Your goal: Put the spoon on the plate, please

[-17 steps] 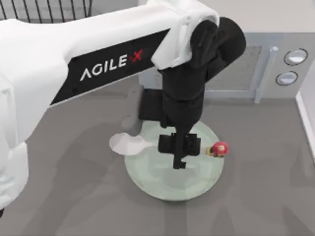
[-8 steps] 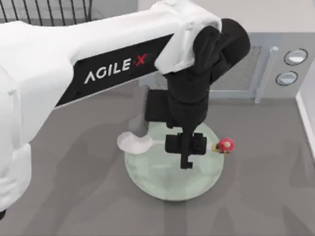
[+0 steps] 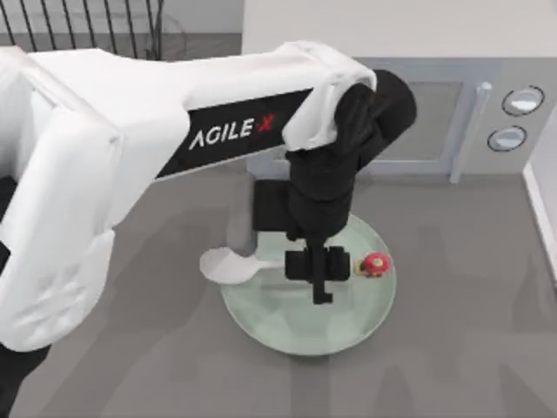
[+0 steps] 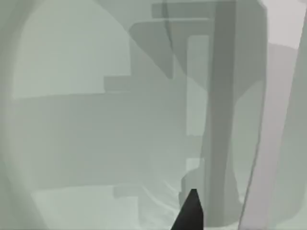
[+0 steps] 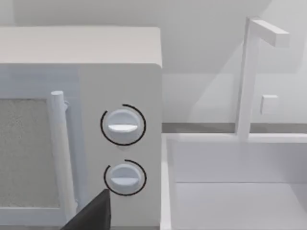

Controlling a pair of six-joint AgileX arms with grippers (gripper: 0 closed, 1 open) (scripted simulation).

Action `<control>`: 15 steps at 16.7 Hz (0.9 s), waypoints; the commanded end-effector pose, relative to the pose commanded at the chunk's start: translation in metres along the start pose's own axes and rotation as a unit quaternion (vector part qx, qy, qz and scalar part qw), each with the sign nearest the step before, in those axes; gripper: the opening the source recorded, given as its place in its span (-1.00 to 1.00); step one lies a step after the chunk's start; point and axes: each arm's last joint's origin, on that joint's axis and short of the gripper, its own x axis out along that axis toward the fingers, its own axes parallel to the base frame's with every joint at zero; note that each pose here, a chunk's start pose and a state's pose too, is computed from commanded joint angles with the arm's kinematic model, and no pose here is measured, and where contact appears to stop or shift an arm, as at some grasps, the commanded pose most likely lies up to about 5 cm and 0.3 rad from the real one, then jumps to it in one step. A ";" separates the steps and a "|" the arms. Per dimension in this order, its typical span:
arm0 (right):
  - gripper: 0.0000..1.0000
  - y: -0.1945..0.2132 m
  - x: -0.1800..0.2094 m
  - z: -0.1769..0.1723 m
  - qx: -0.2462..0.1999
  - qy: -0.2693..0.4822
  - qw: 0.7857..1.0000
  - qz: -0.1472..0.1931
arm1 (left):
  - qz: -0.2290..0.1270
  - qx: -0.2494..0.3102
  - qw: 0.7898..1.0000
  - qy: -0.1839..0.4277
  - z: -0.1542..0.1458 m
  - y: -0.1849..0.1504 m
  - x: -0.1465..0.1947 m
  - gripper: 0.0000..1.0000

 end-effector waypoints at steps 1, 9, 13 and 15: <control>1.00 0.000 0.000 0.000 0.000 0.000 1.000 0.000 | 0.004 -0.004 1.000 -0.005 0.002 -0.002 0.008 -1.00; 1.00 0.000 0.000 0.000 0.000 0.000 1.000 0.000 | 0.009 -0.007 1.000 -0.009 0.004 -0.003 0.014 -0.70; 1.00 0.000 0.000 0.000 0.000 0.000 1.000 0.000 | 0.009 -0.007 1.000 -0.009 0.004 -0.003 0.014 -0.10; 1.00 0.000 0.000 0.000 0.000 0.000 1.000 0.000 | 0.009 -0.007 1.000 -0.009 0.004 -0.003 0.014 0.21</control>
